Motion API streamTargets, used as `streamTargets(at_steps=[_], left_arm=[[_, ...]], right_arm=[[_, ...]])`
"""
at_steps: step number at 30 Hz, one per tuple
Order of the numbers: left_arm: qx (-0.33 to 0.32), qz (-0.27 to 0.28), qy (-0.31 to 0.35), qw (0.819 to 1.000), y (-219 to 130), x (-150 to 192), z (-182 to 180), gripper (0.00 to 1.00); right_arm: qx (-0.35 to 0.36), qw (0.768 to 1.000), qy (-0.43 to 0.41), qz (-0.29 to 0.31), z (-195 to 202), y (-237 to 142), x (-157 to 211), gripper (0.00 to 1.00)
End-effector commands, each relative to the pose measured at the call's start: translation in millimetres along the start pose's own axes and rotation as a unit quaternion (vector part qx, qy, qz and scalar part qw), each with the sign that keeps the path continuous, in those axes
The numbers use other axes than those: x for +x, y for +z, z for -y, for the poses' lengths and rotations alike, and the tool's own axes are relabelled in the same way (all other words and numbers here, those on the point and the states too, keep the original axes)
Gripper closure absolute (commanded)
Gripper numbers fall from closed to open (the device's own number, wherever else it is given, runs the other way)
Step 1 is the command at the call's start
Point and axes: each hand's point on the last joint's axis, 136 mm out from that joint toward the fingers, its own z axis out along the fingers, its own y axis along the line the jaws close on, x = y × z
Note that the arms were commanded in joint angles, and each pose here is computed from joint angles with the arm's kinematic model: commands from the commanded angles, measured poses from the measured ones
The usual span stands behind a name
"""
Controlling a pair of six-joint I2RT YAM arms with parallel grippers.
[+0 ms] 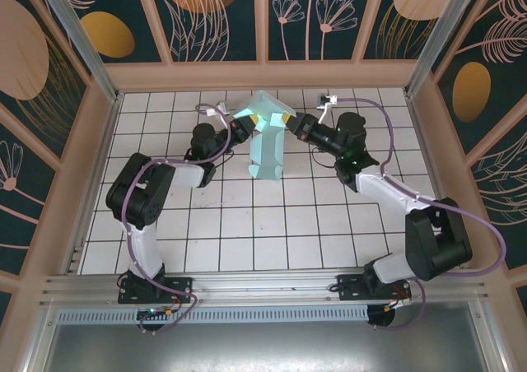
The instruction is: Fold the paper box
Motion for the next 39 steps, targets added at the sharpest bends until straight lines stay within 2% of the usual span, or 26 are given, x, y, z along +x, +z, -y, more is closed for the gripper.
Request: streamTargets(at_steps=[1, 5, 6, 7, 8, 9, 11, 13, 15, 16, 17, 20, 21, 22, 23, 24, 25, 28, 32, 36, 39], left_arm=[[0.009, -0.002, 0.031, 0.999, 0, -1, 16, 1.00], [-0.013, -0.003, 0.045, 0.999, 1, -3, 10, 1.00], [-0.020, -0.004, 0.048, 0.999, 1, -3, 7, 1.00], [-0.027, -0.005, 0.051, 0.998, 1, -2, 5, 1.00], [-0.031, -0.004, 0.052, 0.998, 1, -3, 4, 1.00], [-0.038, -0.001, 0.054, 0.998, 0, -4, 2, 1.00], [-0.047, 0.000, 0.057, 0.997, 0, -5, 0, 1.00], [-0.053, 0.001, 0.058, 0.997, -1, -6, -2, 1.00], [-0.053, 0.001, 0.058, 0.997, -1, -6, -2, 1.00], [-0.053, 0.000, 0.057, 0.997, -1, -5, -2, 1.00], [-0.054, 0.000, 0.058, 0.997, -1, -5, -3, 1.00], [-0.056, 0.000, 0.060, 0.997, -2, -6, -2, 1.00], [-0.058, 0.001, 0.061, 0.996, -2, -7, -2, 1.00], [-0.059, 0.003, 0.064, 0.996, -2, -8, -1, 1.00], [-0.063, 0.004, 0.066, 0.996, -3, -8, -2, 1.00], [-0.068, 0.006, 0.070, 0.995, -4, -10, -3, 1.00], [-0.075, 0.008, 0.072, 0.994, -5, -10, -5, 1.00], [-0.114, 0.026, 0.090, 0.989, -13, -18, -14, 1.00], [-0.200, 0.068, 0.124, 0.970, -30, -28, -33, 1.00], [-0.284, 0.096, 0.169, 0.939, -41, -35, -49, 1.00], [-0.313, 0.108, 0.190, 0.924, -47, -37, -54, 1.00]], right_arm=[[0.019, 1.000, -0.007, -0.003, 0, 3, 0, 0.97], [0.047, 0.999, -0.012, -0.009, 8, 3, 4, 1.00], [0.055, 0.998, -0.013, -0.007, 10, 2, 4, 0.97], [0.062, 0.998, -0.013, -0.002, 12, 0, 3, 0.80], [0.066, 0.998, -0.016, 0.004, 13, -2, 2, 0.68], [0.068, 0.998, -0.019, 0.008, 13, -3, 1, 0.61], [0.064, 0.998, -0.023, 0.009, 11, -4, 1, 0.58], [0.062, 0.998, -0.022, 0.001, 12, -2, 5, 0.63], [0.064, 0.998, -0.019, -0.009, 15, 0, 10, 0.79], [0.067, 0.998, -0.018, -0.013, 17, 1, 12, 0.93], [0.069, 0.997, -0.017, -0.015, 19, 2, 14, 1.00], [0.078, 0.997, -0.022, -0.010, 20, 1, 12, 1.00], [0.083, 0.996, -0.025, -0.002, 20, -1, 8, 0.94], [0.087, 0.996, -0.031, 0.006, 19, -3, 5, 0.74], [0.090, 0.995, -0.037, 0.014, 19, -6, 2, 0.62], [0.095, 0.994, -0.048, 0.028, 16, -11, -4, 0.53], [0.100, 0.992, -0.058, 0.040, 14, -15, -9, 0.49], [0.125, 0.984, -0.093, 0.089, 9, -35, -26, 0.44], [0.140, 0.971, -0.130, 0.146, -8, -61, -46, 0.43], [0.133, 0.963, -0.168, 0.162, -37, -69, -55, 0.43], [0.123, 0.961, -0.200, 0.148, -61, -58, -50, 0.42]])
